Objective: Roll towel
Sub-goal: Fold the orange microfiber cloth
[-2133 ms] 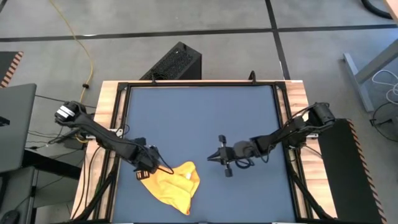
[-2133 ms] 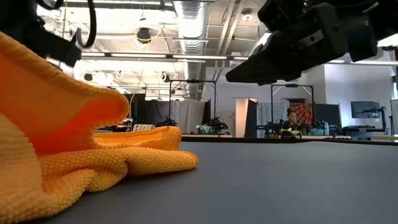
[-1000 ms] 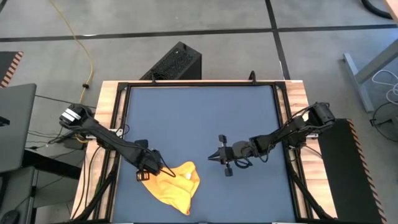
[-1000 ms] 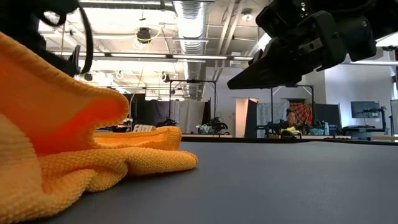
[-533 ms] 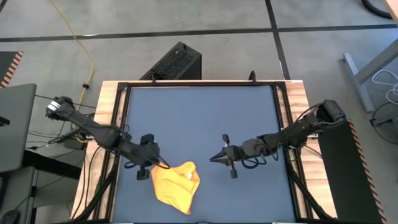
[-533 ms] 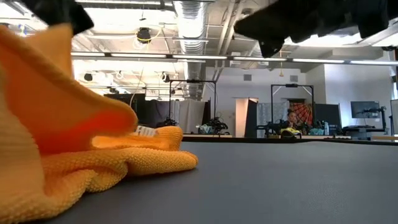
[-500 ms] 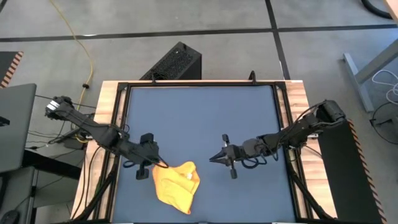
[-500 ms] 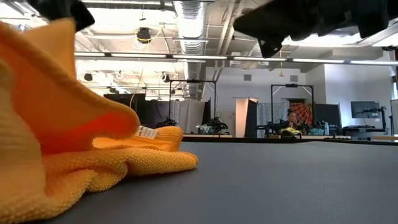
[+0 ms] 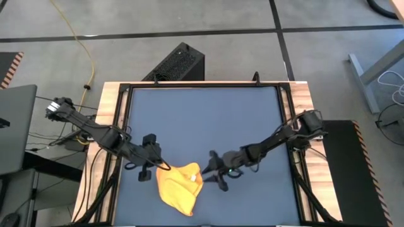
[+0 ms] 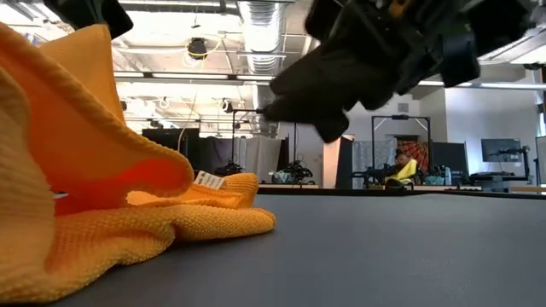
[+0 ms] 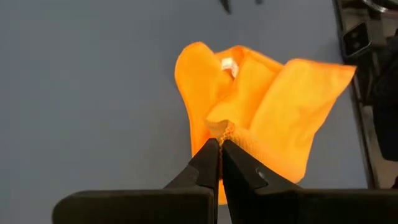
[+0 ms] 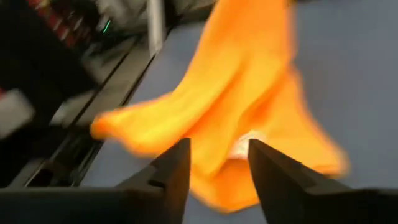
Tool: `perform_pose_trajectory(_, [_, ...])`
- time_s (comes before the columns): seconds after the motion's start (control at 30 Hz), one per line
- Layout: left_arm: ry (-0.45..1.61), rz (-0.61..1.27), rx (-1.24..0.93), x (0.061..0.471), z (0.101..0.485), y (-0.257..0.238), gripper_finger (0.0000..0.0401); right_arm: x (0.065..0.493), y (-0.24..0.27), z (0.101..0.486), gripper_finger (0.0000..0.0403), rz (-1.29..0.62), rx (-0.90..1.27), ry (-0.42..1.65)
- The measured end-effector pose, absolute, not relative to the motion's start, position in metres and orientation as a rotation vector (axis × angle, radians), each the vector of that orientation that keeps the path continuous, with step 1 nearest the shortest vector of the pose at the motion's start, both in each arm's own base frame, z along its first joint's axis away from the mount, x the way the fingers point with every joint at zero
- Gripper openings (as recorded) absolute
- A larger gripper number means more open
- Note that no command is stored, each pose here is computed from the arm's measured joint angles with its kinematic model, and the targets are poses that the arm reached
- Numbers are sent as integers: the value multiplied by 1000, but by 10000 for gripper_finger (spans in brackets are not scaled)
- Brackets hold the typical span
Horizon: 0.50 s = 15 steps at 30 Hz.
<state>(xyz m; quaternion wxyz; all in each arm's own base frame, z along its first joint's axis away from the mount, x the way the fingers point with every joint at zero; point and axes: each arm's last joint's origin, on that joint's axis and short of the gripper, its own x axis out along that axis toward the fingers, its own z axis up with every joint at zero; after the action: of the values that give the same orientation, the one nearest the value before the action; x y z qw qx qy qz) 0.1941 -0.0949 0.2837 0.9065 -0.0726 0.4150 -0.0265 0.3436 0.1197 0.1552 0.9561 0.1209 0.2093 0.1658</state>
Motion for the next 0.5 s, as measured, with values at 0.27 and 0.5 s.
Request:
perform_pose_trajectory(0.27, [886,-72,-138,198,278,-98,0,374,137,137,234,361,286,615])
perform_pose_trajectory(0.5, [902,-101,-149,200,277,-100,0,387,137,130,222,293,420,676])
